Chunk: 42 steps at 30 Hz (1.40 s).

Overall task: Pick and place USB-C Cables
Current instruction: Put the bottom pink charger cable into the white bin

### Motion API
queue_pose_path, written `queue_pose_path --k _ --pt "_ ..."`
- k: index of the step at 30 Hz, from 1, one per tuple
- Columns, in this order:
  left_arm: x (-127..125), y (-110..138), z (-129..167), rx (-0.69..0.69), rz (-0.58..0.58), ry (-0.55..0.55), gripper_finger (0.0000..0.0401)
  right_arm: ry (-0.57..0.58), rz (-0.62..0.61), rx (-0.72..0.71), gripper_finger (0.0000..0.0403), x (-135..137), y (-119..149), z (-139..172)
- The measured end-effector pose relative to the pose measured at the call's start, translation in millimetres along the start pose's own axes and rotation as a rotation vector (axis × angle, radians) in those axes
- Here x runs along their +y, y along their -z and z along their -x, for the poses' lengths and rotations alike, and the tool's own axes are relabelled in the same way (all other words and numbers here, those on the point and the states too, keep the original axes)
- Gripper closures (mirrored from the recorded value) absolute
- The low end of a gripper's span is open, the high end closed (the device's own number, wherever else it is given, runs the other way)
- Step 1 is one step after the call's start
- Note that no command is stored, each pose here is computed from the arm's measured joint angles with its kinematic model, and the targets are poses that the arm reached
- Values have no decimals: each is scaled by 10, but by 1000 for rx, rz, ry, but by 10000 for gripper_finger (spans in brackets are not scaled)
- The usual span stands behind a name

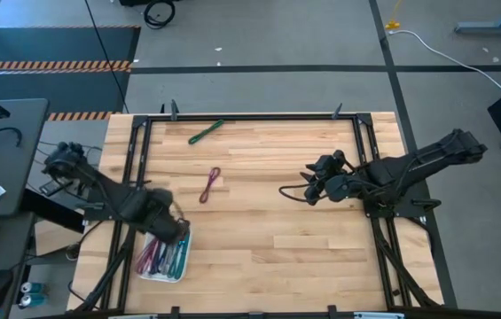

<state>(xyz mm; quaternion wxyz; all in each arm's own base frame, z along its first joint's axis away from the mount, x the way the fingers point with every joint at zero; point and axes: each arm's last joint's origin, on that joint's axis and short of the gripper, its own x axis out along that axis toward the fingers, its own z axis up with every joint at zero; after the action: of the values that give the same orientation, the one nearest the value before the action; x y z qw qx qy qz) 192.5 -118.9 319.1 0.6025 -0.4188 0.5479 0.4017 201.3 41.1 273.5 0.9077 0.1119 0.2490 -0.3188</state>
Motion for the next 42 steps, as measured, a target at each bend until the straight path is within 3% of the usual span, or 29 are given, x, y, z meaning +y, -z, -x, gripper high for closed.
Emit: queue_pose_path --k 5,9,13,19,31,38,42 --pt "107 233 -284 108 167 33 358 19 8 18 259 16 16 -70" --pt "169 353 -531 154 197 27 350 22 31 31 259 45 39 -106" --pt "200 402 -748 149 229 33 349 18 38 39 259 63 50 -125" --pt "287 288 -978 12 262 6 346 2 31 38 259 75 42 -126" --pt "429 175 -1027 -138 197 -104 339 -15 17 32 259 90 31 -124" --pt "448 170 -1021 -202 179 -93 338 -18 16 32 259 91 30 -124" --pt "449 173 -1022 -194 177 -99 317 -18 16 32 259 91 30 -123"
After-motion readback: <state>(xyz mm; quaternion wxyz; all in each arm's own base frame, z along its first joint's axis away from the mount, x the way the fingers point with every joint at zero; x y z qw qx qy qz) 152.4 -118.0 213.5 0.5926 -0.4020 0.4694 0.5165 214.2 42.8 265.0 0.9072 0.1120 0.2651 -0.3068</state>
